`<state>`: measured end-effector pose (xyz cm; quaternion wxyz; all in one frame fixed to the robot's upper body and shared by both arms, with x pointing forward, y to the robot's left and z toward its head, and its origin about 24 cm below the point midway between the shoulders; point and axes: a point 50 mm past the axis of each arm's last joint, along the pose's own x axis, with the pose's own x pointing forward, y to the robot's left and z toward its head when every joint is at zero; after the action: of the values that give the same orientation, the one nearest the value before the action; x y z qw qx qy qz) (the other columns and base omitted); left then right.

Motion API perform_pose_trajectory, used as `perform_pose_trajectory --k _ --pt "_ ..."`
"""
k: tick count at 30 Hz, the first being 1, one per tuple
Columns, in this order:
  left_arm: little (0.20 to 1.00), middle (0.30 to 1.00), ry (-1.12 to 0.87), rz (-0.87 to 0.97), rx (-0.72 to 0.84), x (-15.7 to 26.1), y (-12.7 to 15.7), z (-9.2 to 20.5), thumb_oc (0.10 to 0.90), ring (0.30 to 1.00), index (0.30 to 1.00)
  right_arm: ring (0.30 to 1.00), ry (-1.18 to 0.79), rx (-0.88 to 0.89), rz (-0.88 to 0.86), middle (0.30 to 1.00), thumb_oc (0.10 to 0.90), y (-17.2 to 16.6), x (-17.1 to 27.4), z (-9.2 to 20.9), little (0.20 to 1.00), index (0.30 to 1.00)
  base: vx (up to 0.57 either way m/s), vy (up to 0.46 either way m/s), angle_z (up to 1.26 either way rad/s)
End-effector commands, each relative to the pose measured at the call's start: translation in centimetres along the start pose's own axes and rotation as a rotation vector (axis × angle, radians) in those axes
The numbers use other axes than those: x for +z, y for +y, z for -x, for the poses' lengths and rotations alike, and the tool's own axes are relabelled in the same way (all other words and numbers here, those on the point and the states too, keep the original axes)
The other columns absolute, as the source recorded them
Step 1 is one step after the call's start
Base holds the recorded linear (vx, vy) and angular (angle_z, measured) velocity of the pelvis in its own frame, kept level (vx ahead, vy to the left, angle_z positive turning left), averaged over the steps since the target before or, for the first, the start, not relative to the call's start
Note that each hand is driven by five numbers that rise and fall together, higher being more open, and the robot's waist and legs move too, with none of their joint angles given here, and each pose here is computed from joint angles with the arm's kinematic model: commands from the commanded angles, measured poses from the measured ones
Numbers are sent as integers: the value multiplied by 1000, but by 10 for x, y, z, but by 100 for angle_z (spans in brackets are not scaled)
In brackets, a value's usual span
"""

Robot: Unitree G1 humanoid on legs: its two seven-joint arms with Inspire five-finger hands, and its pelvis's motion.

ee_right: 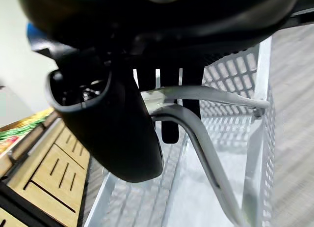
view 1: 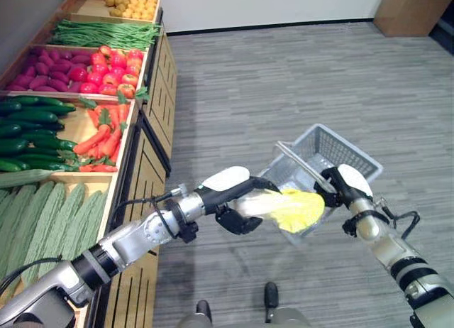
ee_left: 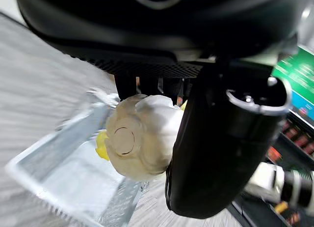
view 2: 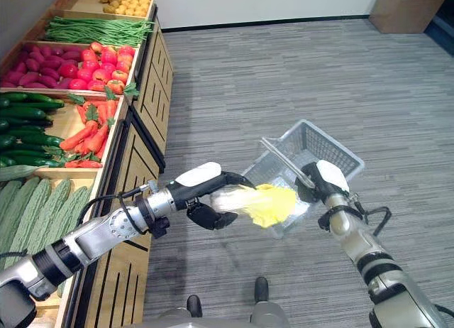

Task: Get the vegetables into the basket

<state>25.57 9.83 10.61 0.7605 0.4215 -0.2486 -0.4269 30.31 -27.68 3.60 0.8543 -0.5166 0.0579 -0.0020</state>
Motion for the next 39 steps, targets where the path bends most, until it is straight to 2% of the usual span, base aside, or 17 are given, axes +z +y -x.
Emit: perform_pose_trajectory --k 1,5,9,12,18,19,20,21,27,39 --pt "300 300 -245 -156 53 33 20 -28 400 300 300 300 -250 -231 -27 300 400 -56 65 -36 300 300 0 0 0" --pt "300 300 -242 -202 7 30 7 -37 400 300 300 300 -298 -221 -42 300 400 -52 82 -40 300 300 0 0 0" --pt "300 300 -207 -364 -55 14 -11 -46 400 300 300 300 -377 -212 -99 300 400 -45 103 -40 300 300 0 0 0" --pt "300 300 -117 -458 -72 -8 -27 -47 400 300 300 300 -493 -208 -178 300 400 -41 125 -30 300 300 0 0 0" --pt "300 300 19 -558 -105 -37 -48 -40 400 300 300 300 -604 -186 -330 300 400 -34 143 -9 300 300 0 0 0" --pt "478 478 45 -564 -116 -42 -52 -38 527 478 478 300 -626 -179 -355 300 400 -33 146 -5 300 300 0 0 0" --pt "583 583 58 -576 -117 -44 -53 -38 602 583 583 300 -633 -175 -374 300 400 -33 145 -1 300 300 0 0 0" --pt "1000 1000 124 -592 -124 -55 -56 -32 900 1000 1000 300 -671 -165 -428 300 400 -33 150 8 300 300 0 0 0" --pt "1000 1000 265 -591 -90 -73 -59 -18 900 1000 1000 300 -657 -146 -513 300 400 -30 140 22 300 300 0 0 0" --pt "1000 1000 438 -549 -62 -92 -63 15 900 1000 1000 300 -549 -135 -518 300 400 -22 111 31 300 300 0 0 0"
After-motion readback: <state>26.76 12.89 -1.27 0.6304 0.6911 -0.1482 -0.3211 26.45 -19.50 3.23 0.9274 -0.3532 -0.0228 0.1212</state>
